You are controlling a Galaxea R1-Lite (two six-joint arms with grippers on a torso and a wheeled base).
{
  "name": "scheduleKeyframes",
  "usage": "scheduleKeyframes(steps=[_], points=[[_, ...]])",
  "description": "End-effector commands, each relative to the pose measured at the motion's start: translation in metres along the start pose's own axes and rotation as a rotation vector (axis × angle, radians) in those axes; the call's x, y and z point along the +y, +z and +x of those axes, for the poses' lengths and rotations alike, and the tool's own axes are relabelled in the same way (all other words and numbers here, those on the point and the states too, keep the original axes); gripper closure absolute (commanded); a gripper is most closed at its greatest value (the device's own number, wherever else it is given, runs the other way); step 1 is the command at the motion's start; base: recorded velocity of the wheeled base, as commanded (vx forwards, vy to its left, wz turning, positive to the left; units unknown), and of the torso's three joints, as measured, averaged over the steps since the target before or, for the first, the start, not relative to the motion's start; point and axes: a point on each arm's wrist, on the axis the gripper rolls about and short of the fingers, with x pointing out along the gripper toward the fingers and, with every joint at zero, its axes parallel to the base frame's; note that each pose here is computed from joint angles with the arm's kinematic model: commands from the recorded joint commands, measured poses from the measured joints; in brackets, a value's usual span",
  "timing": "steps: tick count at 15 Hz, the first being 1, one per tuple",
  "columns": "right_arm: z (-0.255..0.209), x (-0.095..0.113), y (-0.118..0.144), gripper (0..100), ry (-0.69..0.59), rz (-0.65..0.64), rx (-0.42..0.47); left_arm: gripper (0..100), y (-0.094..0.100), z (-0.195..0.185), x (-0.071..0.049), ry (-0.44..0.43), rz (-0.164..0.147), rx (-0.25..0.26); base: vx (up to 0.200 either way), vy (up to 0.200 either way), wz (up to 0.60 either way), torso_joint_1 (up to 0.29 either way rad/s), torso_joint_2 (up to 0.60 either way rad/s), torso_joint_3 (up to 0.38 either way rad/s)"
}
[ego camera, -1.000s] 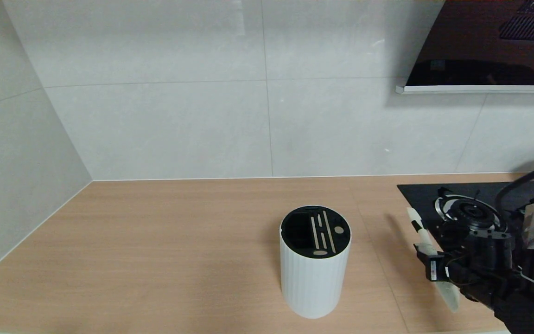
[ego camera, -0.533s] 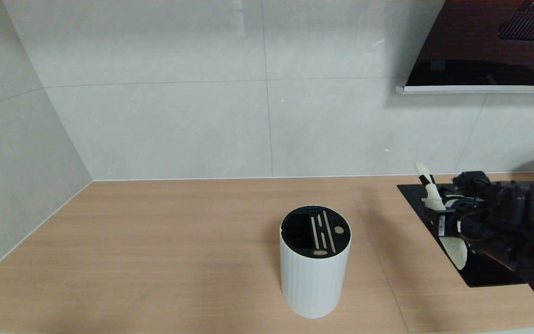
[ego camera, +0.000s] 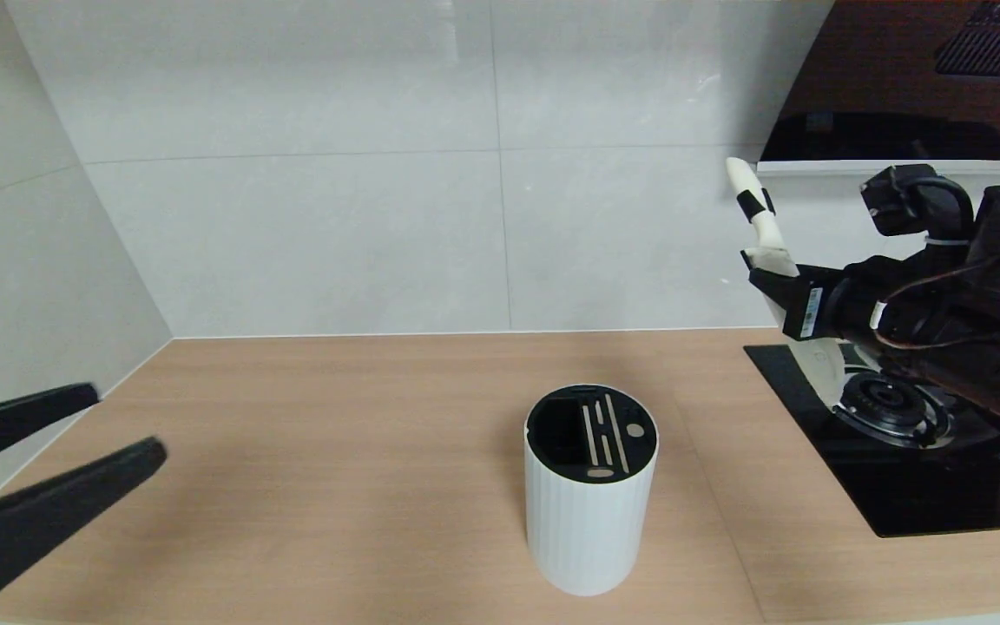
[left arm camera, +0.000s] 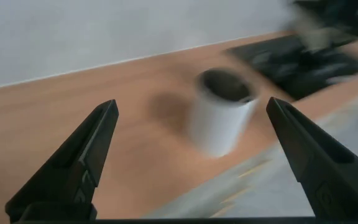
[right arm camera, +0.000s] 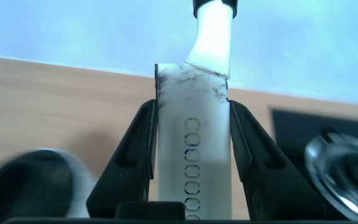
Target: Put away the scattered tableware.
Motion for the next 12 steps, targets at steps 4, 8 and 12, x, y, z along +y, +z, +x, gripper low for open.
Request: scheduleKeyframes(steps=[4, 8, 12], points=[[-0.034, 0.046, 0.005, 100, 0.178, -0.01, 0.019, 0, -0.017, 0.137, -0.007, -0.216, -0.255, 0.07, 0.0, 0.0, 0.0, 0.0, 0.0, 0.0], [-0.058, 0.074, 0.004, 100, 0.313, 0.016, 0.078, 0, -0.006, 0.162, -0.032, -0.343, -0.264, 0.063, 0.0, 0.0, 0.0, 0.0, 0.0, 0.0], [-0.067, 0.093, -0.003, 100, 0.393, 0.02, 0.113, 0, -0.011, 0.184, -0.039, -0.368, -0.381, 0.096, 0.0, 0.0, 0.0, 0.0, 0.0, 0.0]])
